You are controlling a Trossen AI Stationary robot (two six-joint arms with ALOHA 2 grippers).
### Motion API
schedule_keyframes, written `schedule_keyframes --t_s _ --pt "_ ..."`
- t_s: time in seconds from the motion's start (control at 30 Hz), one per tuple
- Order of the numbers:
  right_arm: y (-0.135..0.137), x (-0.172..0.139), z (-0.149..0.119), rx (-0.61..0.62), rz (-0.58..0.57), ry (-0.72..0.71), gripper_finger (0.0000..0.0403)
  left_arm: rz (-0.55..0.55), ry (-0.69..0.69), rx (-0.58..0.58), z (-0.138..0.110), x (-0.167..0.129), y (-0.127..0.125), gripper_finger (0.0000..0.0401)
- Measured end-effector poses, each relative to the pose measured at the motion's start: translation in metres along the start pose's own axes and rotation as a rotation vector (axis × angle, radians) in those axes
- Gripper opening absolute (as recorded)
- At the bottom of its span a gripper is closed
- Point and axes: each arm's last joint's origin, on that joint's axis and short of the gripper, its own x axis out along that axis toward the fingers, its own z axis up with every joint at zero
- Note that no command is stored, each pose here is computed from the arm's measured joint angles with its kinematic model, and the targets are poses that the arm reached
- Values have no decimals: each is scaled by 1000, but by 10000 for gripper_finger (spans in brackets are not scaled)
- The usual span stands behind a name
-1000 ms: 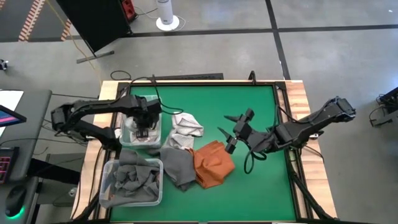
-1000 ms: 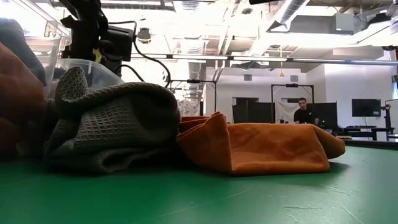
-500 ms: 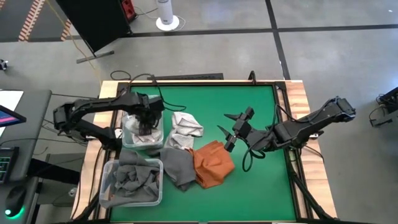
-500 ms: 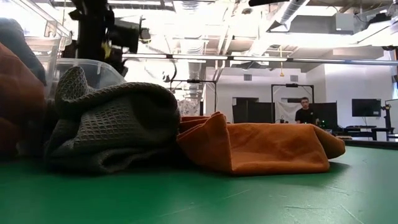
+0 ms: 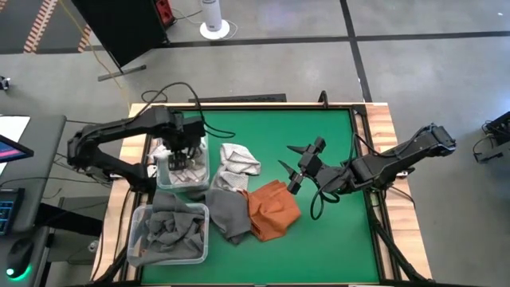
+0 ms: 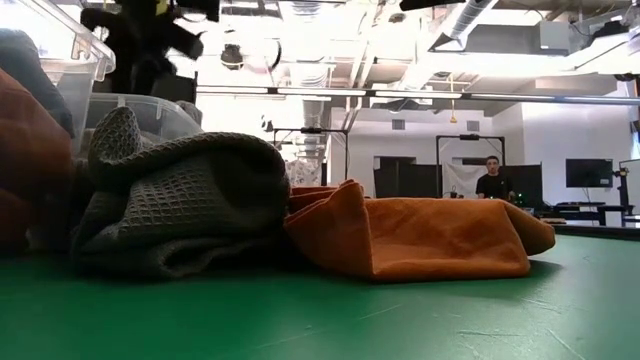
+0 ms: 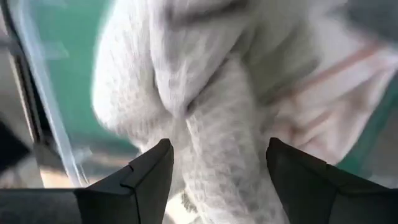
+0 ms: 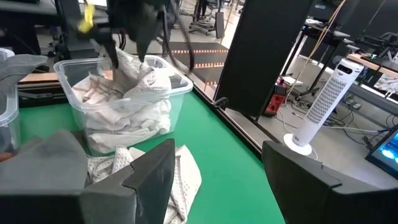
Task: Sort towels by color in basket
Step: Put the dark white towel into the top transparent bin
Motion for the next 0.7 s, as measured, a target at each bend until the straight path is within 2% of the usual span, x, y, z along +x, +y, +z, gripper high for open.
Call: schedule_keyframes --t_s 0.2,0.37,0.5,0.7 --pt "0 0 0 1 0 0 270 15 -126 20 2 -27 -1 246" --pt "0 0 0 2 1 0 270 65 -273 -2 11 -31 1 240" --pt "0 0 0 9 4 1 270 90 -297 32 19 -13 -1 236" --pt "3 -4 -1 6 19 3 270 99 -244 57 11 42 -4 225"
